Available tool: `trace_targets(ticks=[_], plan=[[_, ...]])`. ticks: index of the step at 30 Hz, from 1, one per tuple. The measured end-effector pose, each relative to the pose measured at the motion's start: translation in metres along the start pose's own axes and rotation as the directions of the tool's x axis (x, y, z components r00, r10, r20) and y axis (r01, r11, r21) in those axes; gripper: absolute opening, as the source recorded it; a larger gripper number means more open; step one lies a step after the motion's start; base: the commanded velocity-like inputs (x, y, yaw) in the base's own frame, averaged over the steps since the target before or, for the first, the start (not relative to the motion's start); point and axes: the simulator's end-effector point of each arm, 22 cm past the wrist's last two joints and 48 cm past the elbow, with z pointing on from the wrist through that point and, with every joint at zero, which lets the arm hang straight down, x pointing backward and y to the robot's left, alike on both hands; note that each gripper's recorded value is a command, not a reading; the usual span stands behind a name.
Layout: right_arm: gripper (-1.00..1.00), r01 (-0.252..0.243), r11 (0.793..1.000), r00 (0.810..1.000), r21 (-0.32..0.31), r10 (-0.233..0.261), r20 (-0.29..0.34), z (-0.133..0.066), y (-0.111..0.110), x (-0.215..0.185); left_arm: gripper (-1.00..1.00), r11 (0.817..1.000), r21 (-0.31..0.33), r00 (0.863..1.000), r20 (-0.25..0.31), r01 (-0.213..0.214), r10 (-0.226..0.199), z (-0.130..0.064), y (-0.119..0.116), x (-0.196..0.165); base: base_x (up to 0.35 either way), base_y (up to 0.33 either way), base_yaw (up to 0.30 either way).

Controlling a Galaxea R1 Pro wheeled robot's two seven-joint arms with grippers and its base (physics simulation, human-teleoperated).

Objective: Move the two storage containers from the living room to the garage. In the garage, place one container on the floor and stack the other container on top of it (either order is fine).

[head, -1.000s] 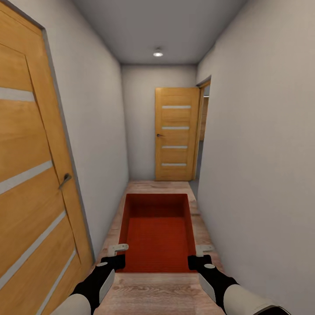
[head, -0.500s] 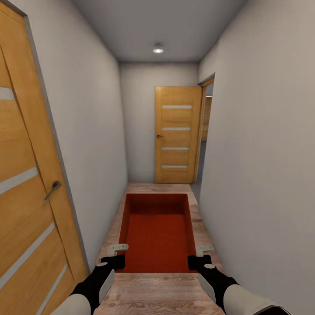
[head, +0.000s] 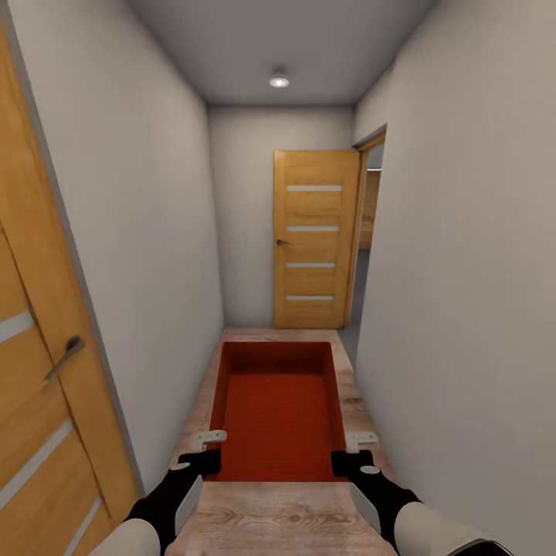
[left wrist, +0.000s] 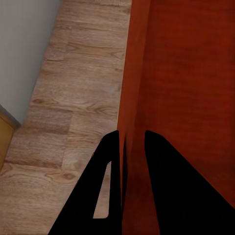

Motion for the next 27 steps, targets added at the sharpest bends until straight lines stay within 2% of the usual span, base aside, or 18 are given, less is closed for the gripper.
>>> trace_targets(ticks=[27], plan=[[-1.0, 0.0, 1.0, 1.0, 0.0, 0.0, 0.0, 0.0, -0.0001, -0.0002, -1.0, 1.0, 0.0, 1.0, 0.0, 0.0, 0.0, 0.0, -0.0001, -0.0002, 0.323, 0.0, 0.0]])
